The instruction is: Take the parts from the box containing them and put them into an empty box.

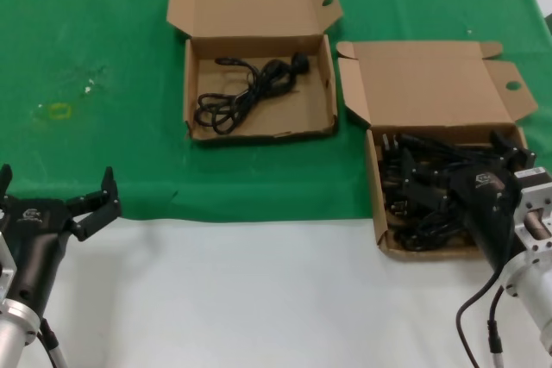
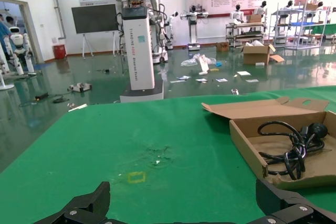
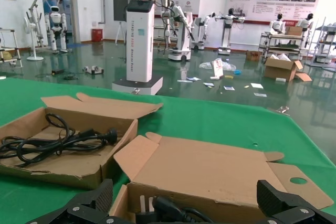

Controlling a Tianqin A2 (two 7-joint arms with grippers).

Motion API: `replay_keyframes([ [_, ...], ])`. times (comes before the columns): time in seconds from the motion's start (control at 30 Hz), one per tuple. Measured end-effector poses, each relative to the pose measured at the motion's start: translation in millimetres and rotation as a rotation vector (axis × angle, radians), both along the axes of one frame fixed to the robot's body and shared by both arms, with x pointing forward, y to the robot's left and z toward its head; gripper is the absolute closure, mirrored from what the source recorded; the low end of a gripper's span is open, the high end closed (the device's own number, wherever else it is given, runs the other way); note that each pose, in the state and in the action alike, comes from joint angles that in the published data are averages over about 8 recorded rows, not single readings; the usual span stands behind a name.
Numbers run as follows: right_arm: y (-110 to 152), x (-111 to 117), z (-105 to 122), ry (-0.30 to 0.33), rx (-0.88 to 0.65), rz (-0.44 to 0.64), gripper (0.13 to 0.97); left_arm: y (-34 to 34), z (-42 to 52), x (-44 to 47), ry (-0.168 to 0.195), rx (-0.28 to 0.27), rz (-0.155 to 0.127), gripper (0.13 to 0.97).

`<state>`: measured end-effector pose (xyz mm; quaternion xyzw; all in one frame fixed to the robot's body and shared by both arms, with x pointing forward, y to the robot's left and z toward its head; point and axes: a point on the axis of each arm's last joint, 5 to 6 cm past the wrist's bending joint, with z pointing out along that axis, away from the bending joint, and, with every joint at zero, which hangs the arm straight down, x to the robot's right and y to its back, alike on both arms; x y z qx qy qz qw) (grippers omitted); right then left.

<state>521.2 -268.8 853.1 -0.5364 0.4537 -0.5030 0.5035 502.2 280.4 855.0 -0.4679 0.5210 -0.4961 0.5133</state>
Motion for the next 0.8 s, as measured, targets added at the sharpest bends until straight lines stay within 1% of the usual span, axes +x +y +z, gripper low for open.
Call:
replay_keyframes([
  [0.8, 0.0, 0.0, 0.0, 0.0, 0.0, 0.0, 0.13, 0.0, 0.0, 0.0, 0.0, 0.0, 0.0, 0.132],
])
